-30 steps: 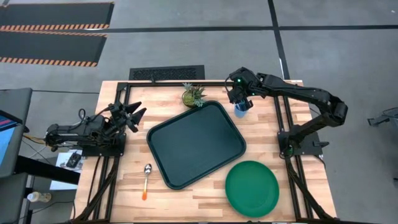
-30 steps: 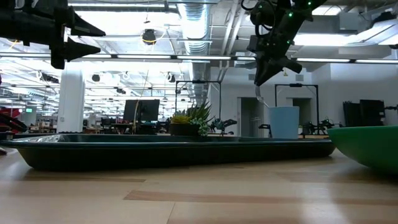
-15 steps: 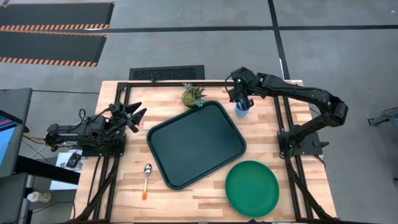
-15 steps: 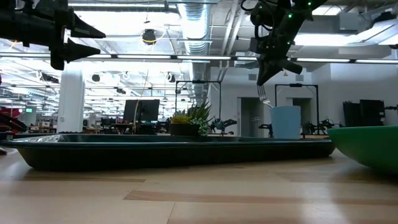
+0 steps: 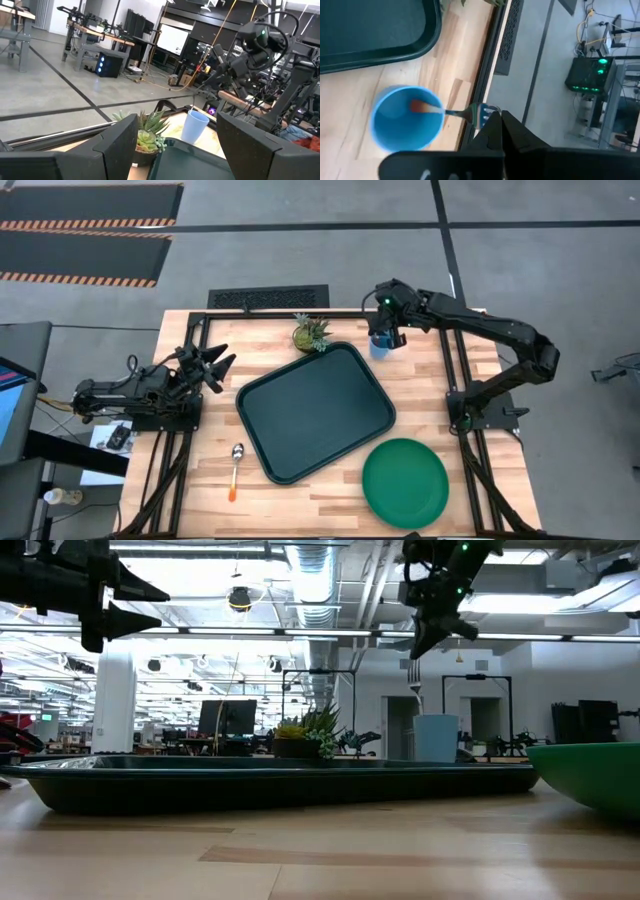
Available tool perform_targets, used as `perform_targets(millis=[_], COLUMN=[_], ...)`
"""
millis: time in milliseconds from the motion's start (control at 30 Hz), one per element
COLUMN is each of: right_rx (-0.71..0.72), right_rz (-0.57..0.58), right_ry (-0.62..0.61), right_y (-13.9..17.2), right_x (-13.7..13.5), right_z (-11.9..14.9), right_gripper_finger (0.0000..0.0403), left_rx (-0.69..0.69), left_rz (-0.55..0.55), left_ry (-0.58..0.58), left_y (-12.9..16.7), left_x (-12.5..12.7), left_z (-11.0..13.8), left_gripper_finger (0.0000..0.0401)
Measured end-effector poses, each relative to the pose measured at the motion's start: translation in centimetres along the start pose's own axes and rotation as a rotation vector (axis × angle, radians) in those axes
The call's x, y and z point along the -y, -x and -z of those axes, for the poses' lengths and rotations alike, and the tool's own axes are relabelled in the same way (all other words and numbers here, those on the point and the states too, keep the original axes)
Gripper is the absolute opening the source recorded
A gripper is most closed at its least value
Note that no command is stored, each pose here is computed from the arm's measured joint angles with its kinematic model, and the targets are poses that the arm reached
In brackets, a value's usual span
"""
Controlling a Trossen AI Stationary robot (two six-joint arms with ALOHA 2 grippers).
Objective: Pick and place plate/cup/fork/spoon on tray
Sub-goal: Put the orange fork on the black serving tray
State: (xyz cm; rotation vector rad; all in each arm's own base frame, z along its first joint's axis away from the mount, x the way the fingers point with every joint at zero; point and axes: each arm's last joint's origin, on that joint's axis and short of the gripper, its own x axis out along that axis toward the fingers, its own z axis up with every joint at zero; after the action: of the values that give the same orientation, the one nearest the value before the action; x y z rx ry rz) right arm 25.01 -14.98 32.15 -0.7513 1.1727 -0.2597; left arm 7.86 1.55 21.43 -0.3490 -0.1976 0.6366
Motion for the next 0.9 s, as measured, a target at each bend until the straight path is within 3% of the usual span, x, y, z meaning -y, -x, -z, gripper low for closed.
perform_targets(millis=[367, 700, 900], right_rx=[0.006, 0.109, 0.233], right_rz=[-0.006, 0.049, -0.064], right_ry=[-0.079, -0.096, -0.171], right_y=[3.3, 8.1, 10.4], right_x=[2.0, 3.8, 3.5], right_z=[-0.4, -2.0, -2.9], right_gripper_finger=[0.0003, 0.0002, 0.0001], left_rx=[-0.011, -0.025, -0.026], left_rz=[-0.003, -0.008, -0.008], left_ry=[-0.019, -0.025, -0.025], left_y=[0.0, 0.0, 0.0], left_x=[0.0, -0.1, -0.1], left_z=[0.1, 0.3, 0.3], left_gripper_finger=[0.0254, 0.0254, 0.0254])
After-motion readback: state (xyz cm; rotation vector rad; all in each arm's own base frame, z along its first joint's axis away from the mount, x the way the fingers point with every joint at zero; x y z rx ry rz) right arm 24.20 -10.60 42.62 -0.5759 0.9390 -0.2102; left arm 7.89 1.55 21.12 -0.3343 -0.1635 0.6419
